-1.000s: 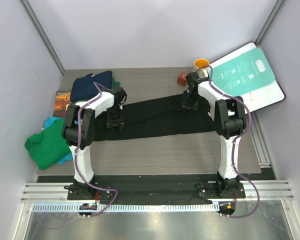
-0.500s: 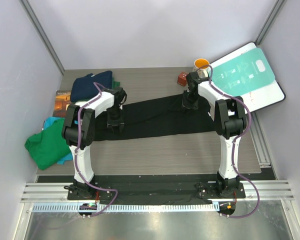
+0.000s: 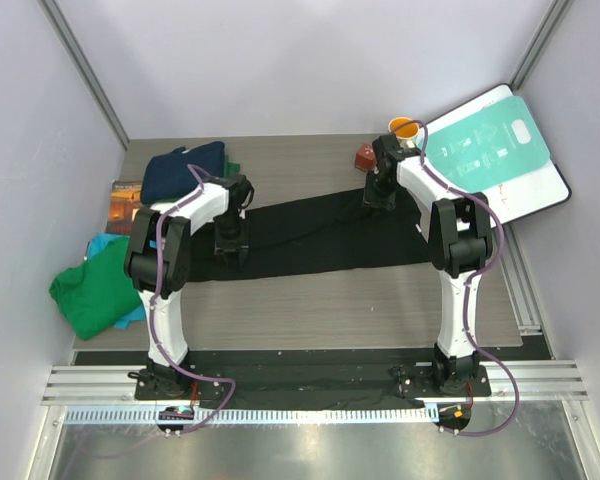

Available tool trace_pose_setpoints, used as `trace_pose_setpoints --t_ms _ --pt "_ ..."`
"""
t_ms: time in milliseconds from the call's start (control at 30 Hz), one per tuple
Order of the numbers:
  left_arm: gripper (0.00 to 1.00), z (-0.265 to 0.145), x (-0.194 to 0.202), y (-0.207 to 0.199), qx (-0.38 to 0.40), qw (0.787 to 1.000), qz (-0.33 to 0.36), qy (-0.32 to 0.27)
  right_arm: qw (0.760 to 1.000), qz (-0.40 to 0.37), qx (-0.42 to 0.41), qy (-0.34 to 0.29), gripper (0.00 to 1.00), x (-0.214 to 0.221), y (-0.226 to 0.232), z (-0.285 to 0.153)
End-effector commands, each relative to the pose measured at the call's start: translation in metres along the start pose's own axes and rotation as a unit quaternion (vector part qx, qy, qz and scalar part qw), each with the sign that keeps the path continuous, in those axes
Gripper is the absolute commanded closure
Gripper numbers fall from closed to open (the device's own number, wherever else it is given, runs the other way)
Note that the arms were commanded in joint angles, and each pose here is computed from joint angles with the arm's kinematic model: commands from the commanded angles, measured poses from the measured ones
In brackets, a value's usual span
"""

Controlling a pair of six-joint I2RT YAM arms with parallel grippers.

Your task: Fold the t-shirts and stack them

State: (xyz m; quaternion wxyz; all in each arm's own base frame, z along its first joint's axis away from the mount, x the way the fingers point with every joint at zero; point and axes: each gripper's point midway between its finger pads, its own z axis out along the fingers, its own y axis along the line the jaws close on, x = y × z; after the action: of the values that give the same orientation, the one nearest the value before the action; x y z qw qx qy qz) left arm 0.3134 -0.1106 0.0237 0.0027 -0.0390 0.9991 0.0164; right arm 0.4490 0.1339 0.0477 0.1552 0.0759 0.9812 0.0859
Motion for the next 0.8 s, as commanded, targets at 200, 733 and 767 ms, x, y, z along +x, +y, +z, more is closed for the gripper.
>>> trace_pose_setpoints --t_ms 200,733,767 --pt "0.59 -0.001 -0.004 -0.002 0.006 1.0 0.009 -0.001 1.0 0.008 0.004 -0.012 0.63 -0.013 -0.001 0.01" --pt "0.59 0.003 -0.001 -0.003 0.008 1.0 0.01 0.007 0.998 0.012 -0.03 -0.057 0.65 -0.032 0.014 -0.026" --pt "0.59 0.004 -0.001 -0.003 0.008 1.0 0.01 0.007 0.998 0.011 -0.033 -0.058 0.66 -0.032 0.015 -0.027"
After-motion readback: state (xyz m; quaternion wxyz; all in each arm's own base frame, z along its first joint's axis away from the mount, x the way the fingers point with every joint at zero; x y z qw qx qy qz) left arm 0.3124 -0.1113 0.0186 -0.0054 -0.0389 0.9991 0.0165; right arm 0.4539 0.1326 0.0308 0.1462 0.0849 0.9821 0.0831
